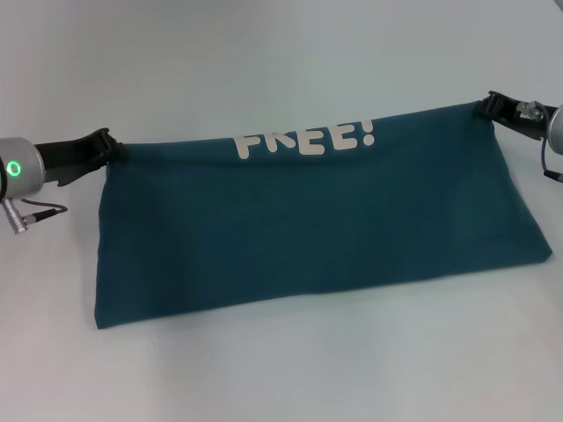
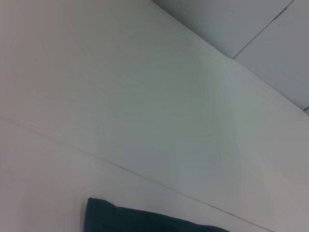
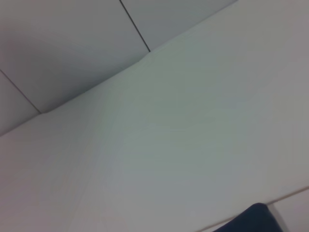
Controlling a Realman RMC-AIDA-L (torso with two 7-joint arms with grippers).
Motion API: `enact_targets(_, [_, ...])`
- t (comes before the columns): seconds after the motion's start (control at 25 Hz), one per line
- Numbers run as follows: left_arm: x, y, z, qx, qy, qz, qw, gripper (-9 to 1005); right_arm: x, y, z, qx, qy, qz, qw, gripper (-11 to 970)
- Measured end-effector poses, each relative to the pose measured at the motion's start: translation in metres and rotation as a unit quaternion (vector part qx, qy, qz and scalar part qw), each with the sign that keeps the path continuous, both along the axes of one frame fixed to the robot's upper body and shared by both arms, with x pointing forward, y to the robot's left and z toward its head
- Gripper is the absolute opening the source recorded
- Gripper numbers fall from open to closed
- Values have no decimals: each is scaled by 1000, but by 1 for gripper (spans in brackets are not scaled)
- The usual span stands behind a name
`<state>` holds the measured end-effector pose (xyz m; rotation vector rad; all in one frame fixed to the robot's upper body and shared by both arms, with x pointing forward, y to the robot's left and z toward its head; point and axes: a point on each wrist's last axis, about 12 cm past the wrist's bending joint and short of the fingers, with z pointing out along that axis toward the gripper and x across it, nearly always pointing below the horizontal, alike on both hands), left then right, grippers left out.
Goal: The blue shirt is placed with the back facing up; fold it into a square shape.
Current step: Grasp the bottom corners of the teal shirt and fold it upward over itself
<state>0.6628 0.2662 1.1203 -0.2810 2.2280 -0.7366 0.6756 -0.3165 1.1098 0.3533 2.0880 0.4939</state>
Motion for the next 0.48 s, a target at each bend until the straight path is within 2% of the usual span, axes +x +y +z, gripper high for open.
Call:
enact_targets(0.16, [0,0,-2,7,3,-3,1000,12,2,-4,3,-3,-2,-3,1000,115])
enact_targets(0.4, [-1,6,-7,8,3,18,1000,129,9,-18,14,-22,-4,-4,1000,160])
enact_targets(0.48, [-2,7,-8,7,4,21,1000,218,10,-22,17,-27,-6,-4,1000,218])
